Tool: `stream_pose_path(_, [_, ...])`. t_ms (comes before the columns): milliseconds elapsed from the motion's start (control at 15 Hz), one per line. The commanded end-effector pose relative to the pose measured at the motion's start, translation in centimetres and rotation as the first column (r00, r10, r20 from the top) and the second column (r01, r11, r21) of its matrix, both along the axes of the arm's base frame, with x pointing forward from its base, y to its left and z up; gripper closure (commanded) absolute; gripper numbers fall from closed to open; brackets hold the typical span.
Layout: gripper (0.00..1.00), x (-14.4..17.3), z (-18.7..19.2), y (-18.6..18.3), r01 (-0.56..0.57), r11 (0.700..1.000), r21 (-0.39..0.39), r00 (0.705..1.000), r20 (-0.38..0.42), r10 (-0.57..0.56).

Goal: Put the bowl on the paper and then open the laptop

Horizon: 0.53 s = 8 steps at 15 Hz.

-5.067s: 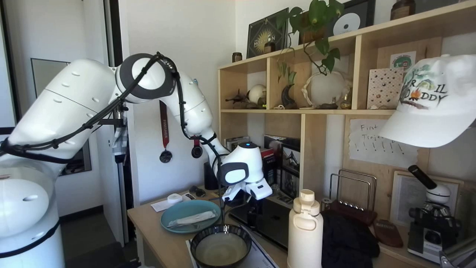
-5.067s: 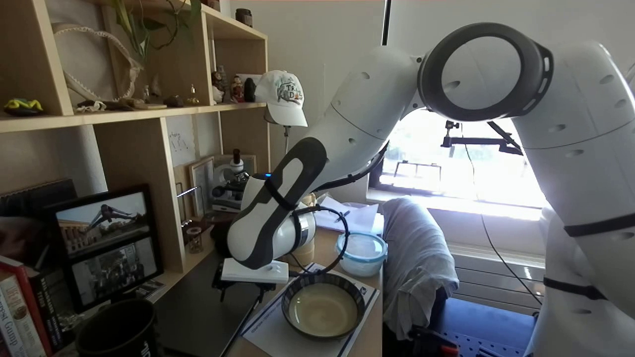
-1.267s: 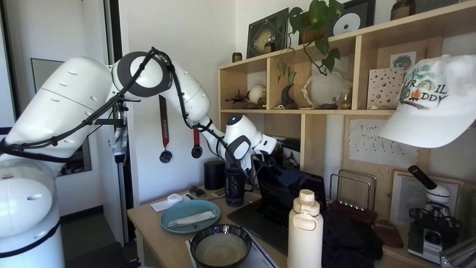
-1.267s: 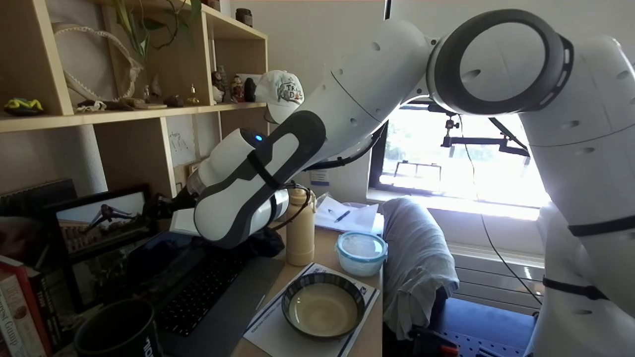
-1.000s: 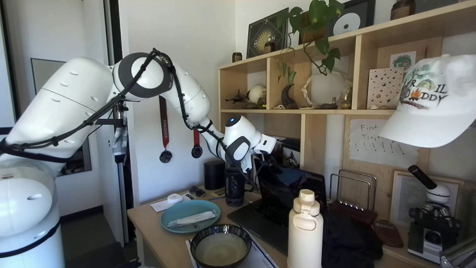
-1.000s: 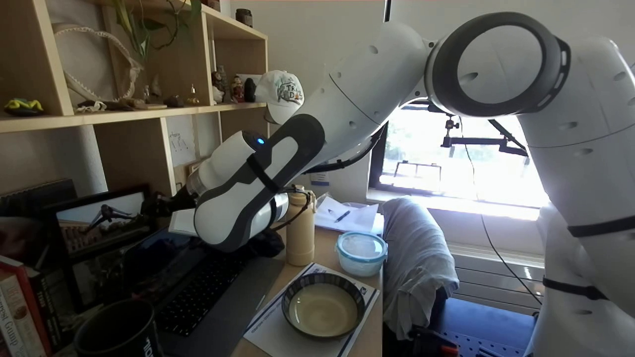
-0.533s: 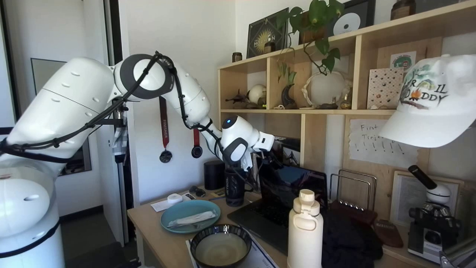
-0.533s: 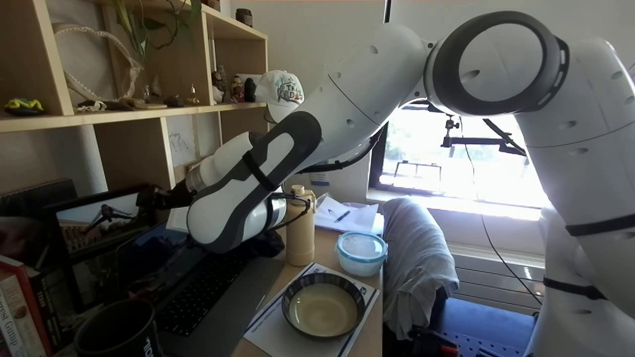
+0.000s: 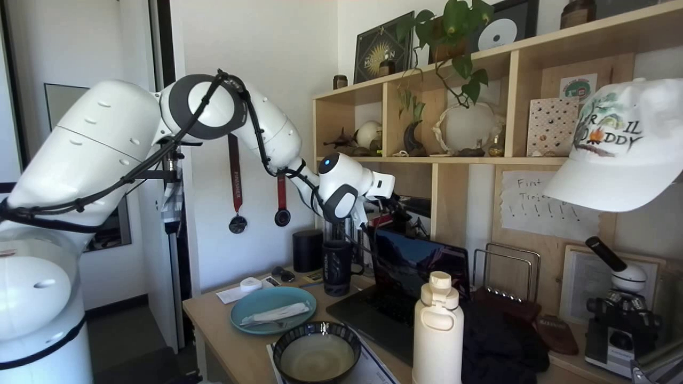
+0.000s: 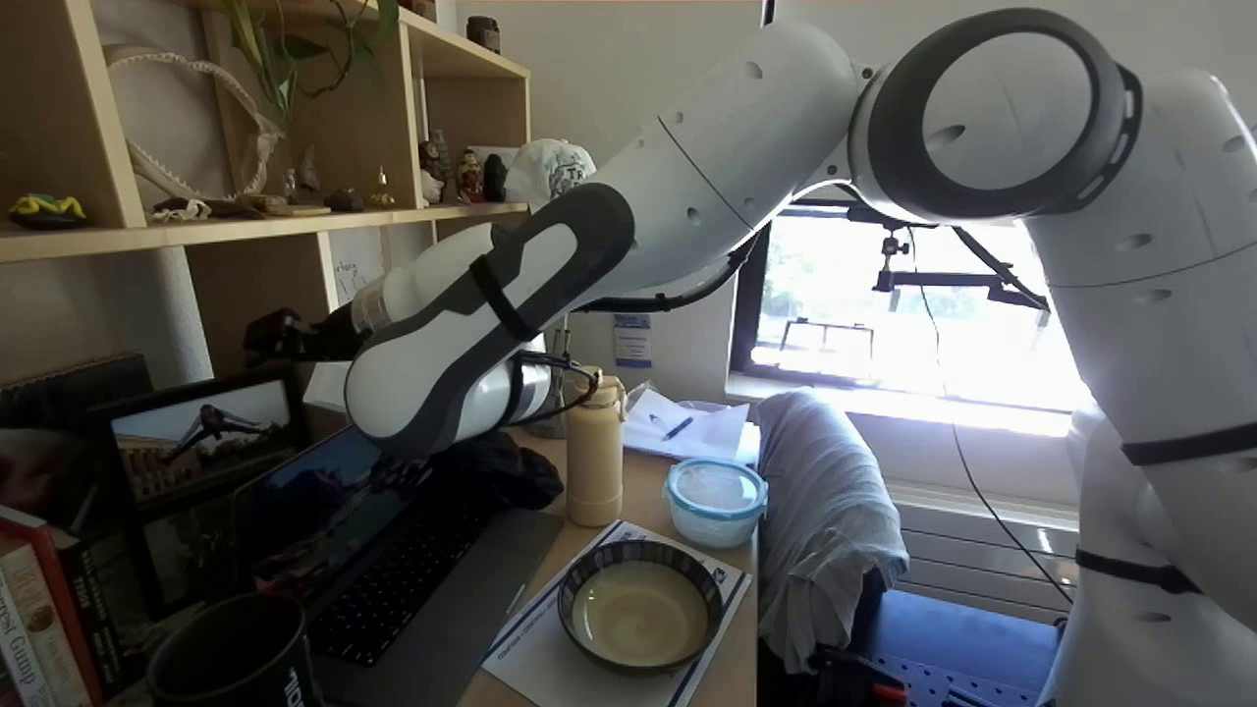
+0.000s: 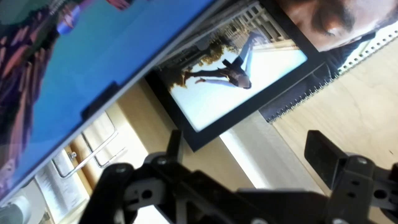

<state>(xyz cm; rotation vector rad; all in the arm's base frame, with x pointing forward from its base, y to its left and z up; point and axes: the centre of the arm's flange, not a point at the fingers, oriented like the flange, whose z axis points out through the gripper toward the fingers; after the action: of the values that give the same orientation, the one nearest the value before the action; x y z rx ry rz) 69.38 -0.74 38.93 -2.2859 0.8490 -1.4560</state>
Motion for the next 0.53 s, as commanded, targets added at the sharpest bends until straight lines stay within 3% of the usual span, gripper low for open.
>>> stream_pose_path(0, [0.00,-2.0,1.6,0.5,0.015,1.000,0.012,1.000,0.006,-0.015])
stream_pose_path(467, [0.00,-6.2,2.1,2.1,0.026,0.999,0.026,0.980,-0.199,-0.020])
